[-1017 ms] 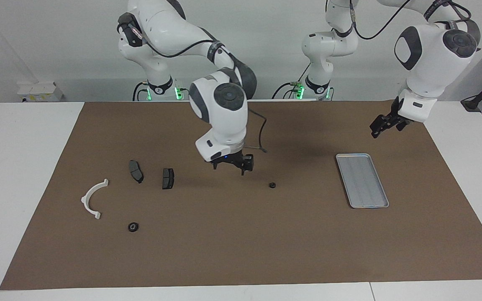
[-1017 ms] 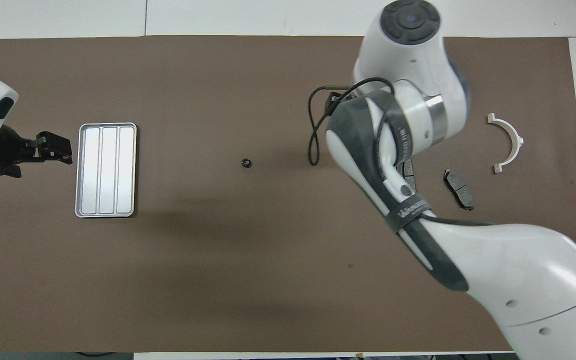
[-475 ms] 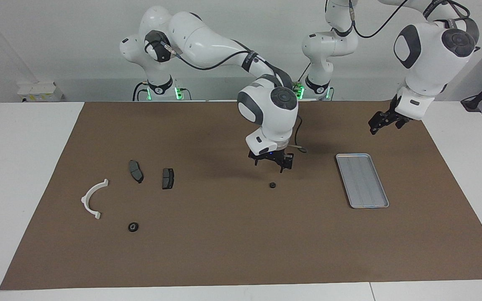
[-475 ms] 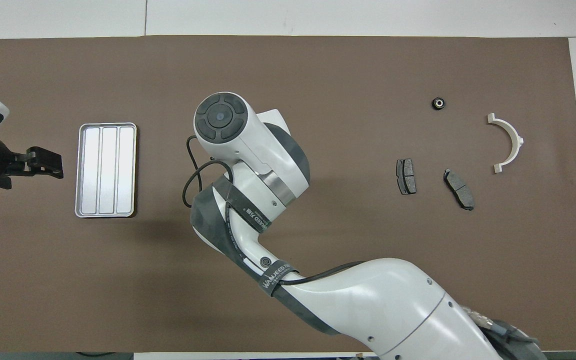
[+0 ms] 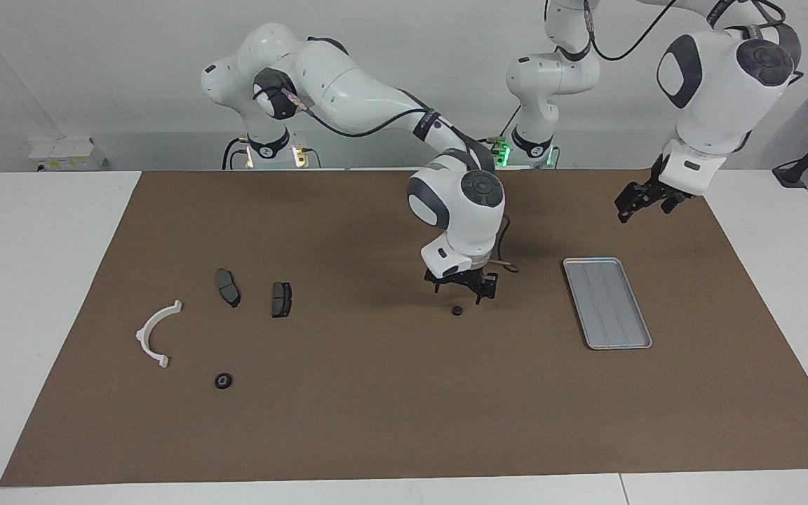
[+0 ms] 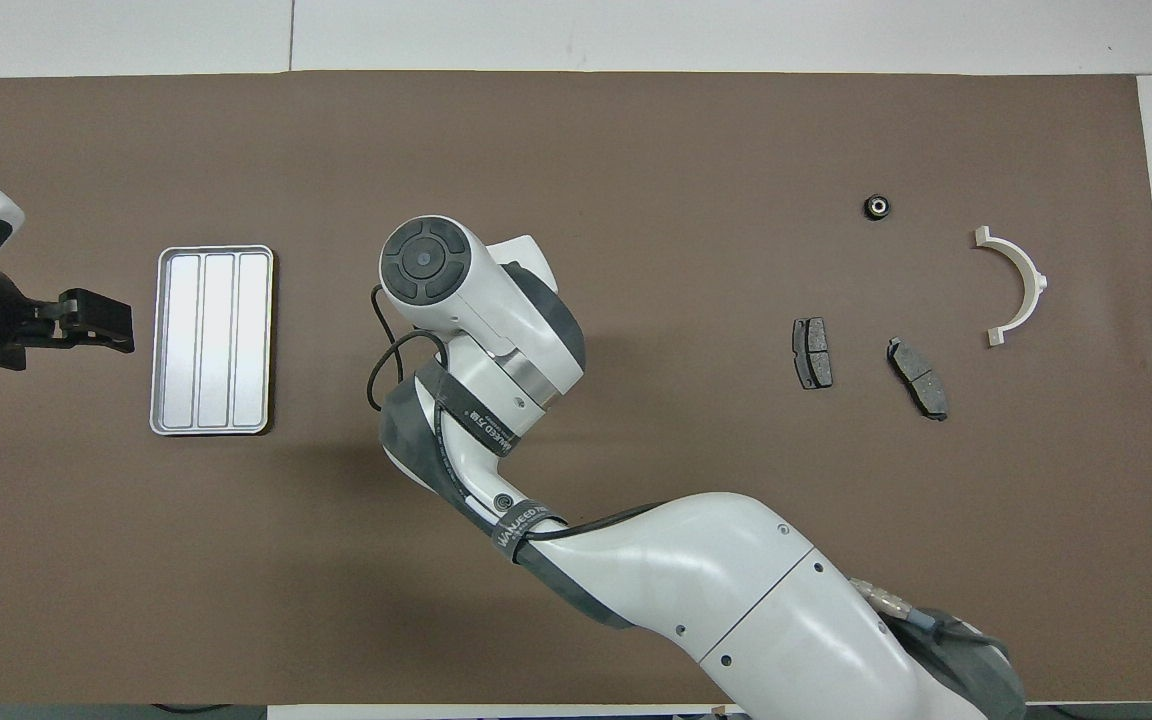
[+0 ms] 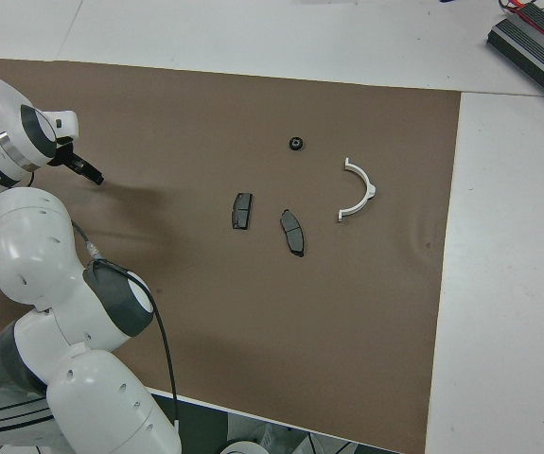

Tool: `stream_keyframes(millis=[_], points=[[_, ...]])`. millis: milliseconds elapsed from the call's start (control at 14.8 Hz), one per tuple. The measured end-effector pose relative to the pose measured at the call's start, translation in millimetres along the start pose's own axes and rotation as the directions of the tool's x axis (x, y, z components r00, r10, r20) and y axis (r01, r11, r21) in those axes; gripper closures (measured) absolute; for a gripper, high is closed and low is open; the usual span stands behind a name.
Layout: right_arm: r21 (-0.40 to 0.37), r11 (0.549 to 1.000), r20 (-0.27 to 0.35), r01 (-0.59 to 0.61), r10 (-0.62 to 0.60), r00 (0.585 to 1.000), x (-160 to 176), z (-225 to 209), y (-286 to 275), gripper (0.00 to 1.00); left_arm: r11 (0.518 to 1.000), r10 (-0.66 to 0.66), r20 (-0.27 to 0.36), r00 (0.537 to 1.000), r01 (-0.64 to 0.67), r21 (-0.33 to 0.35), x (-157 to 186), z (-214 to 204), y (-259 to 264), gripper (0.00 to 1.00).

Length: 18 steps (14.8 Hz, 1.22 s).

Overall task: Place bearing gear from tray to pile
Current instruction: 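Lower the right gripper onto the second bearing at center and grasp it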

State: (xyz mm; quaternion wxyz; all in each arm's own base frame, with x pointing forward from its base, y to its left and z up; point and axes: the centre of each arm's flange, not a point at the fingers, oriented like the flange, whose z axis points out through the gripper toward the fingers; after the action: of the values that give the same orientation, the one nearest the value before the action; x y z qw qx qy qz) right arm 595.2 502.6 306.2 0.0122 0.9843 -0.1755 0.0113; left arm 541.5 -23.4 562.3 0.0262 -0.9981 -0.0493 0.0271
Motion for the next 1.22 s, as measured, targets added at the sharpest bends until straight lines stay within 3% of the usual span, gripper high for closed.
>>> stream_keyframes(millis=[339,475,610,881,949,1017,1220], points=[[-0.034,0.999,-0.01,0.024,-0.025,1.0,-10.6,25.7,-6.0,0.0,1.0,-0.005,-0.023,1.0,0.005,-0.003,-4.5,-34.5,-3.0,0.0],[-0.027,0.999,-0.016,0.023,-0.023,1.0,-9.0,21.8,-6.8,0.18,1.0,-0.007,-0.021,1.0,0.007,-0.003,-4.5,-34.2,-4.2,0.0],[-0.023,1.0,-0.027,0.016,-0.017,0.999,-3.9,19.7,-5.3,0.29,1.0,-0.008,-0.019,1.0,0.008,-0.003,-4.7,-34.0,-4.7,0.0],[0.0,1.0,-0.051,0.003,-0.003,0.999,7.0,16.3,-3.2,0.3,1.0,-0.007,-0.017,1.0,0.007,-0.002,-4.9,-33.8,-4.4,0.0],[0.003,1.0,-0.052,-0.002,0.002,0.999,7.4,15.8,-3.5,0.38,1.0,-0.007,-0.016,1.0,0.007,-0.002,-5.0,-33.8,-4.4,0.0],[0.007,1.0,-0.054,-0.008,0.009,0.999,7.3,15.4,-4.0,0.4,1.0,-0.007,-0.016,1.0,0.007,-0.002,-5.0,-33.8,-4.4,0.0],[0.011,1.0,-0.055,-0.014,0.015,0.998,6.0,14.8,-5.2,0.38,1.0,-0.008,-0.016,1.0,0.008,-0.002,-4.9,-33.8,-4.8,0.0]])
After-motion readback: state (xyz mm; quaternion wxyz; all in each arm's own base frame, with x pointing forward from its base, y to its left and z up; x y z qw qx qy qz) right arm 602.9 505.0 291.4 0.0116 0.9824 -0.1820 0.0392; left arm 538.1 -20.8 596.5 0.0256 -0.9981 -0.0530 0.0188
